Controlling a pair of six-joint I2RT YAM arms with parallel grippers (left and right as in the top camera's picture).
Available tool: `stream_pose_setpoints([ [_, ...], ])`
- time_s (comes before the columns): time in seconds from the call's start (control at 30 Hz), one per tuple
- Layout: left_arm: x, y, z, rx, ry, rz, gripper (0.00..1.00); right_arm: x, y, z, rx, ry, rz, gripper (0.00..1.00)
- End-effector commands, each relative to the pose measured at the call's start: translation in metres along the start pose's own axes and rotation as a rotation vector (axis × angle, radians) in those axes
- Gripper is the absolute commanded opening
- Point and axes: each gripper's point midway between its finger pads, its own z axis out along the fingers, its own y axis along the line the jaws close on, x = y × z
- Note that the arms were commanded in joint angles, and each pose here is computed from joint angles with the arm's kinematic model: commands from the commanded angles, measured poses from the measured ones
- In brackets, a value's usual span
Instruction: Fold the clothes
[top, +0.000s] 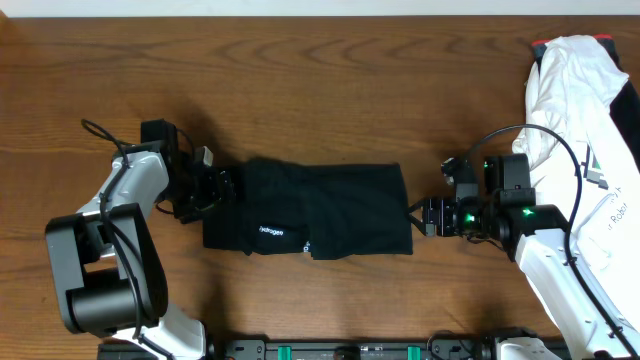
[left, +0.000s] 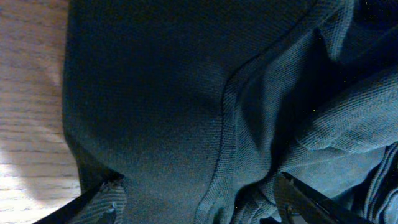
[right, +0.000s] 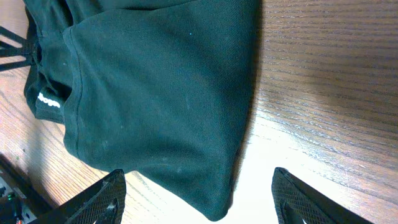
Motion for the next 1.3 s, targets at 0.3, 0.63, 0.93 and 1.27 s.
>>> stream_pose_setpoints([
  [0.3,0.040,-0.014,0.048,-0.005,0.131,0.106,0.40,-0.007,0.000,-0.004,0.004,-0.020,-0.023,0.72],
  [0.63,0.030,-0.018,0.017,0.001,0.096,0.043,0.06,-0.006,0.000,-0.004,0.004,-0.017,-0.021,0.71],
  [0.93,0.013,-0.056,-0.064,0.029,-0.107,0.131,0.06,-0.006,0.000,-0.004,0.004,-0.017,-0.021,0.71],
  [1.27,0.036,-0.091,-0.090,0.070,-0.120,0.188,0.06,-0.007,0.000,-0.004,0.004,-0.020,-0.023,0.71],
])
